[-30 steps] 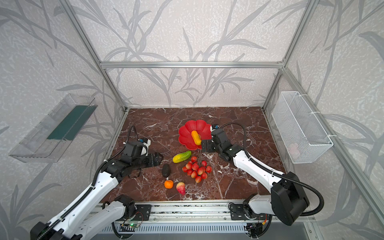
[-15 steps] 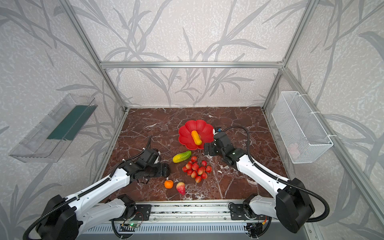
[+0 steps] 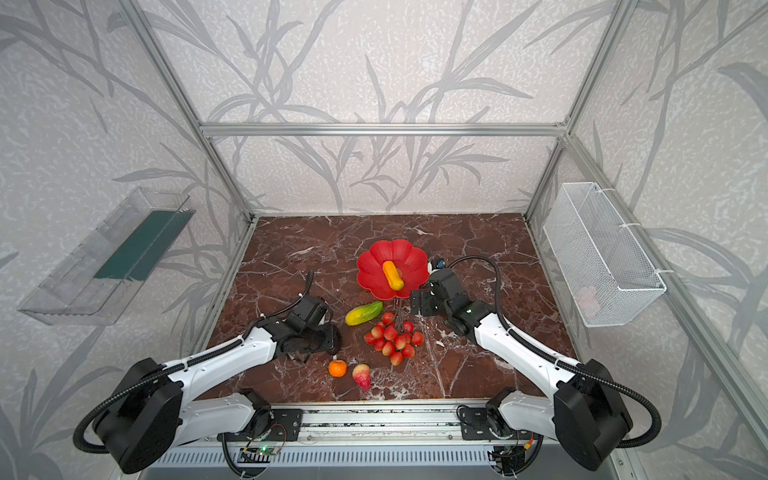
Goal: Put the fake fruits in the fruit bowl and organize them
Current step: 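Grasp the dark avocado with the left gripper while the right gripper withdraws, then place the avocado in the red bowl with the left gripper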
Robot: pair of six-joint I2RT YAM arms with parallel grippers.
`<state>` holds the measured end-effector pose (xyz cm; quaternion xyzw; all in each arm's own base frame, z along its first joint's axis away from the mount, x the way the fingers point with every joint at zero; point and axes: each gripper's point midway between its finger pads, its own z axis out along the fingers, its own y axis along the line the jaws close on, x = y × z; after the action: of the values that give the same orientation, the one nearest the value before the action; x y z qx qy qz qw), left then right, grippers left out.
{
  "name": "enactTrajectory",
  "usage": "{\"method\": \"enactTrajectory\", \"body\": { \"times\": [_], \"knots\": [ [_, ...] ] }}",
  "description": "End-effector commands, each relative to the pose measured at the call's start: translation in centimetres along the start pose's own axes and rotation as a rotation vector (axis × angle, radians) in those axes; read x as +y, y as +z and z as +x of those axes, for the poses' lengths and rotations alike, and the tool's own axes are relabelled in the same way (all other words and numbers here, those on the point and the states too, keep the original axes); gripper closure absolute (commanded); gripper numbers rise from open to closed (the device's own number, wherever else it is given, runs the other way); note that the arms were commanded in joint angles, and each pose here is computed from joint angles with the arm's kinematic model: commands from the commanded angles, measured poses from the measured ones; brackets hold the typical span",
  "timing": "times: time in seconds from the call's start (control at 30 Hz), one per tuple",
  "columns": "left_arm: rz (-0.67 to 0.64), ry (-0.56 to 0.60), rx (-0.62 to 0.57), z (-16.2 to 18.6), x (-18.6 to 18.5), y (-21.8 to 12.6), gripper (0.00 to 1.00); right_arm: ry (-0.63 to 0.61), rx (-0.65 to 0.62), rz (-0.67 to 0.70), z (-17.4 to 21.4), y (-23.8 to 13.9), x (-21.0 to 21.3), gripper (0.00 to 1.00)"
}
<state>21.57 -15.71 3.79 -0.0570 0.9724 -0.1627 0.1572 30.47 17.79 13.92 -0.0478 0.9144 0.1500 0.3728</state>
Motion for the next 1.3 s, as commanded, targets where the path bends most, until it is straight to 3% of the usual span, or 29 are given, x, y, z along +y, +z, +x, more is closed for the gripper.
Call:
{"method": "enactTrajectory", "body": {
  "times": [0.0, 0.2, 0.3, 0.53, 0.83, 0.9, 1.0, 1.07, 1.27],
  "knots": [
    [0.006, 0.010, -0.026, -1.0, -0.8, -1.1, 0.54, -0.003, -0.029, 0.020, -0.4, -0.7, -0.6, 0.01],
    [0.041, 0.152, -0.197, -7.0, -4.7, -4.2, 0.55, -0.003, -0.033, 0.016, -0.4, -1.3, -0.6, 0.01],
    [0.015, 0.238, -0.204, -10.0, -6.8, -4.0, 0.55, 0.007, -0.029, 0.008, -0.1, -1.8, -0.7, 0.01],
    [0.001, 0.363, -0.137, -15.9, -12.5, -0.2, 0.57, 0.019, -0.023, 0.019, 1.6, -3.4, -1.7, 0.01],
    [-0.076, 0.381, -0.036, -18.2, -13.5, 6.3, 0.58, 0.001, -0.017, 0.048, 2.5, -4.9, -2.8, 0.01],
    [-0.079, 0.366, -0.016, -18.1, -13.4, 7.1, 0.56, -0.005, -0.020, 0.053, 2.5, -5.1, -2.9, 0.01],
    [-0.083, 0.342, -0.015, -18.2, -13.4, 7.5, 0.39, -0.012, -0.022, 0.056, 2.3, -5.2, -2.9, 0.01],
    [-0.072, 0.336, -0.028, -18.5, -13.9, 7.0, 0.34, -0.016, -0.024, 0.055, 2.2, -5.3, -2.8, 0.01],
    [-0.009, 0.341, -0.175, -21.2, -16.1, 1.3, 0.29, -0.045, -0.005, 0.021, 1.7, -5.8, -1.9, 0.02]
  ]
}}
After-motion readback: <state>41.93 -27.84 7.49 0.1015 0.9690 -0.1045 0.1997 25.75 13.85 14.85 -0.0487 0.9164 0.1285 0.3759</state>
